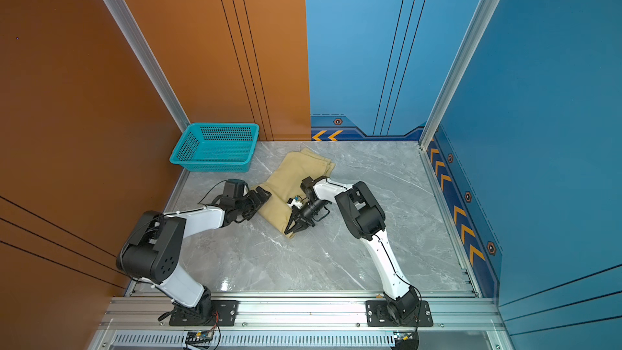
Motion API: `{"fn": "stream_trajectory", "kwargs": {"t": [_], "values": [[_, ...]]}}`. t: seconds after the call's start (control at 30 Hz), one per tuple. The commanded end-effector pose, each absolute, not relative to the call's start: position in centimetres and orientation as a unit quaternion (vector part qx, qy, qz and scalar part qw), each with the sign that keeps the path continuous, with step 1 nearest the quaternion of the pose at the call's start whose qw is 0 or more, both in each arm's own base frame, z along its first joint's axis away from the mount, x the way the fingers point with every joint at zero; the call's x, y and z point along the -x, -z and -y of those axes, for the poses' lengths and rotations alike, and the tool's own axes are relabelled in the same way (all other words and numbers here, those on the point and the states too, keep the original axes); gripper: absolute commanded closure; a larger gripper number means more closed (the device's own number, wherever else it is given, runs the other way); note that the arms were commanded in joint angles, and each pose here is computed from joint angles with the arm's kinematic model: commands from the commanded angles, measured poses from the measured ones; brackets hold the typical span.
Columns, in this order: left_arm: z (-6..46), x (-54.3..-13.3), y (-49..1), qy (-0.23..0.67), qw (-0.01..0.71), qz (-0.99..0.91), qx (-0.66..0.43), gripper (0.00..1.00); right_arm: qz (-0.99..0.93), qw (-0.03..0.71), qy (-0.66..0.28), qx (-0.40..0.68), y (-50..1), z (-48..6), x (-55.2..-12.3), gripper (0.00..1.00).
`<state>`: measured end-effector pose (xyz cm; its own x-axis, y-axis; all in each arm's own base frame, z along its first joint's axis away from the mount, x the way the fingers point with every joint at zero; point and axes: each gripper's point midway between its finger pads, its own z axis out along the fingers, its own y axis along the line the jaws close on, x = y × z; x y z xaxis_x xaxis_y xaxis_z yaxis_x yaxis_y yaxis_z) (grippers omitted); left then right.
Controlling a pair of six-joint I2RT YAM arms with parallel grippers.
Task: Roll up the long pants
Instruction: Roll the long pant at the center of the board.
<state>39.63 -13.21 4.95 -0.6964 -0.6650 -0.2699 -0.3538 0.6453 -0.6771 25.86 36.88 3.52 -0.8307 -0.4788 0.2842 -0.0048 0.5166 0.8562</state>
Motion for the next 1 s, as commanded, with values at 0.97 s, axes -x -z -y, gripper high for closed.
{"fn": "stream_trajectory", "kwargs": {"t": [0.97], "values": [[13.7,-35.2,4.7,0.361,0.190,-0.831,0.379,0.35,0.823,0.347,0.442,-0.077,-1.8,-35.1,-23.4,1.00]]}}
